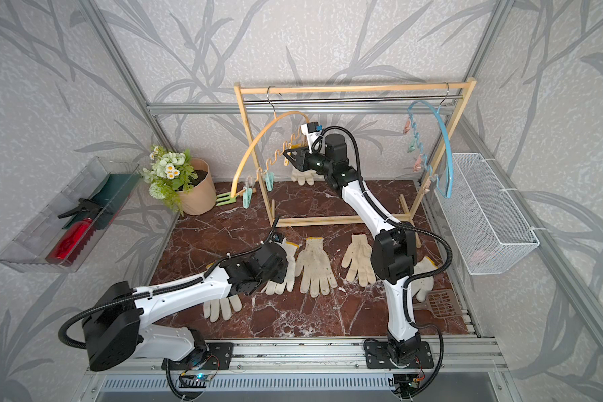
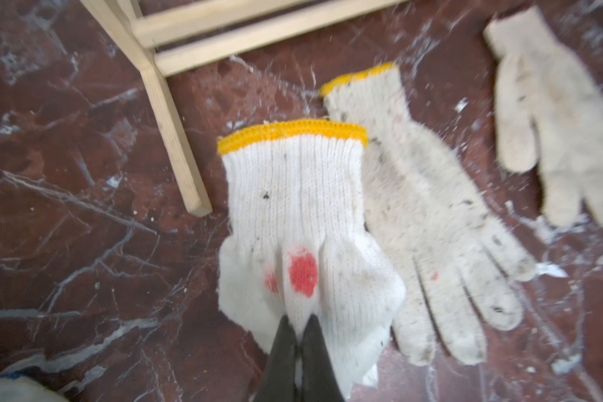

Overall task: Clip the gloves onto a hanger to dry
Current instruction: Pick up the glove from the center of the board, then clamp the glove onto the hanger.

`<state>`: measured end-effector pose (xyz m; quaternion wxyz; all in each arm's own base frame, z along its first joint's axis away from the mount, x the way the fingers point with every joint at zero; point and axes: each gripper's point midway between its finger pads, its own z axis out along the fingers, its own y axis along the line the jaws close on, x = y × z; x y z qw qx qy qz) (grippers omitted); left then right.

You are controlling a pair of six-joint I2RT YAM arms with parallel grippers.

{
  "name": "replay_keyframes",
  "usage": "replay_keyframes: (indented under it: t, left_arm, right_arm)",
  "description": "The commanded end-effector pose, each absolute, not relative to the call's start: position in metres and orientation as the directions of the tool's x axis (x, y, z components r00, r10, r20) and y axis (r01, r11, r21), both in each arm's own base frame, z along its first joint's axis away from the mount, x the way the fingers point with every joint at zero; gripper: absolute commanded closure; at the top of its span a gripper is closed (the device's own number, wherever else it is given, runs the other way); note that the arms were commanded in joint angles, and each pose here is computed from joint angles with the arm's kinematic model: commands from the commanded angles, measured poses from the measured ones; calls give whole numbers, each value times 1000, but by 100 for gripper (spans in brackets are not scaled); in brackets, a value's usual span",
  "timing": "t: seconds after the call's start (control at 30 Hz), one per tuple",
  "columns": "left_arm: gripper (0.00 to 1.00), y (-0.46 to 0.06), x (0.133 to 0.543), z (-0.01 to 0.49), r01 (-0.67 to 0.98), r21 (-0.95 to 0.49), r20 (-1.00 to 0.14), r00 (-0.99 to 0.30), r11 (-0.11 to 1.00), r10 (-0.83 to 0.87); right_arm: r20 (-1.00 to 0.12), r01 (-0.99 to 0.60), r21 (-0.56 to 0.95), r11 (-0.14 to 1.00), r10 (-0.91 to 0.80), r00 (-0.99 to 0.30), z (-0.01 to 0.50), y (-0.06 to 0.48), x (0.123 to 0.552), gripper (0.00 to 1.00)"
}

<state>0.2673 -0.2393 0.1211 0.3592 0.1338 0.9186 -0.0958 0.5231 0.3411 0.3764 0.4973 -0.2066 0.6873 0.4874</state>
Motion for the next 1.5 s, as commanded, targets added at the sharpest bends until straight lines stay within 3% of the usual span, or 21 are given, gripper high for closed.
replay_keyframes:
  t: [0.0,0.23,0.43,0.83,1.47]
  left_arm:
    - [100,-240,286,160,304,-74,-807,-577,950,122]
    - [100,-244,318,221,307,-22,-947,-310,951,79]
    - [100,-243,354,253,299,6,-970,-231,954,79]
    - [100,-232,410,291,277,14,-988,-144,961,56]
    - [100,-231,439,308,260,18,-992,-118,965,51]
  right_arm:
    - [-909,-808,415,418,226,-350,417,336,504,73]
    - [-910,-812,413,413,229,-347,420,335,501,73]
    - [-910,-814,412,410,229,-345,422,334,498,74]
    - [-906,-816,420,396,237,-351,423,335,496,76]
    - [-897,-815,439,379,243,-370,418,337,497,75]
